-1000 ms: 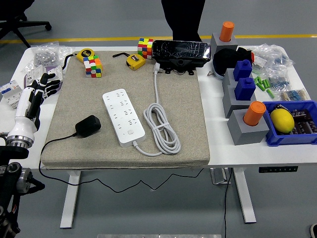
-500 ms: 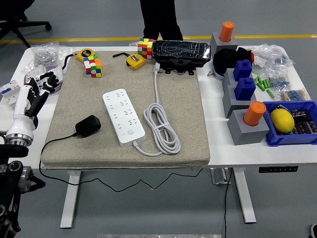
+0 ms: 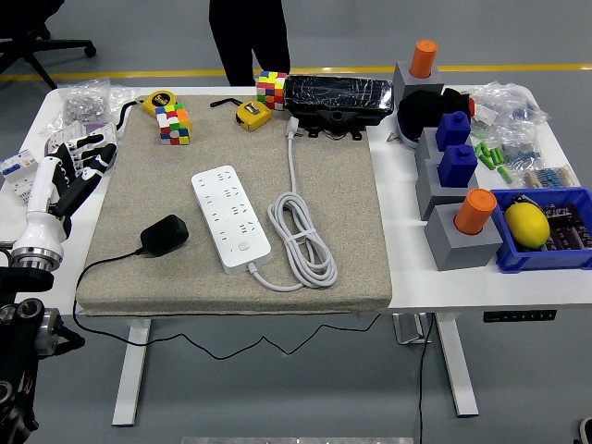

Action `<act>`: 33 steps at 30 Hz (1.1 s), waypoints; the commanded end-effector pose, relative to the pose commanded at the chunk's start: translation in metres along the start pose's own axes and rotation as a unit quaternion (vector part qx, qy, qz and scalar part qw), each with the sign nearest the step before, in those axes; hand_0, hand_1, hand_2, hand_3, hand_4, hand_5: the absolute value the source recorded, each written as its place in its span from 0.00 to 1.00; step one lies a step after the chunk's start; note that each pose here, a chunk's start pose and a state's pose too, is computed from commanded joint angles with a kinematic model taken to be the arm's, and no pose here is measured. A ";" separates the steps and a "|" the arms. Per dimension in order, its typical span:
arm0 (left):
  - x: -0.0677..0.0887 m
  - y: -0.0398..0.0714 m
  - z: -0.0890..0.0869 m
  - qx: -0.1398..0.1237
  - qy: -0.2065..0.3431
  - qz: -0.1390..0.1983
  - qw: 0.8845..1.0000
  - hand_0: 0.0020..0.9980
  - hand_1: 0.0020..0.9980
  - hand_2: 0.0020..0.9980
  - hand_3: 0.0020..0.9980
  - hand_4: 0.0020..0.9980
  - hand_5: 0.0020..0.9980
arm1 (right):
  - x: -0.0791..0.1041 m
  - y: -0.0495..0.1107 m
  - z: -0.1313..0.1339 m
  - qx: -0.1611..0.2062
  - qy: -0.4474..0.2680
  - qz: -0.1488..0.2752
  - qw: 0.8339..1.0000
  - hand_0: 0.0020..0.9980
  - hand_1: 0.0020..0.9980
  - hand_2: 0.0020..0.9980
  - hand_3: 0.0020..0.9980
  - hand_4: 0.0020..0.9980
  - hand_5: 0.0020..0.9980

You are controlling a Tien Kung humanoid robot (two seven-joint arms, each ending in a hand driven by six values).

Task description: Pick up the plug,place it near the board,insert it into the board,press the button

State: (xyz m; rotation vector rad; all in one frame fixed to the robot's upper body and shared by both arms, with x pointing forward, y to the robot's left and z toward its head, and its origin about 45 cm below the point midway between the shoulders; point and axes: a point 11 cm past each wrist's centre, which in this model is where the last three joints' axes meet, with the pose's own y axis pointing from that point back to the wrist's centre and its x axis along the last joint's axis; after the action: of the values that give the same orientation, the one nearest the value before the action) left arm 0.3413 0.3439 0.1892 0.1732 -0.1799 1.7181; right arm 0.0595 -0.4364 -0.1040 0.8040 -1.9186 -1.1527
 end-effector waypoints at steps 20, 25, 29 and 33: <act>-0.006 0.000 0.001 0.000 -0.004 -0.006 1.000 0.68 0.68 0.65 0.59 0.94 0.64 | -0.005 0.000 -0.001 -0.001 -0.007 -0.009 1.000 0.79 0.75 0.74 0.75 1.00 1.00; -0.006 0.000 0.001 -0.001 -0.003 -0.006 1.000 0.68 0.67 0.65 0.60 0.94 0.63 | -0.008 0.000 -0.003 0.000 -0.006 -0.012 1.000 0.79 0.75 0.74 0.75 1.00 1.00; -0.005 -0.001 0.003 -0.004 -0.004 -0.005 1.000 0.68 0.67 0.64 0.60 0.94 0.63 | -0.009 0.000 -0.007 0.003 -0.006 -0.013 1.000 0.79 0.74 0.73 0.75 1.00 1.00; -0.005 -0.001 0.003 -0.004 -0.006 -0.005 1.000 0.68 0.67 0.64 0.60 0.94 0.63 | -0.009 0.000 -0.007 0.002 -0.005 -0.015 1.000 0.79 0.74 0.73 0.75 1.00 1.00</act>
State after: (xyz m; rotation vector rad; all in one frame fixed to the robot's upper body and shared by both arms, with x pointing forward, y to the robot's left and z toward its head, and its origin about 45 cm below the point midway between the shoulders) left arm 0.3429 0.3385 0.1911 0.1778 -0.1947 1.7064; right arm 0.0697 -0.4320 -0.1041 0.8324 -1.9240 -1.1738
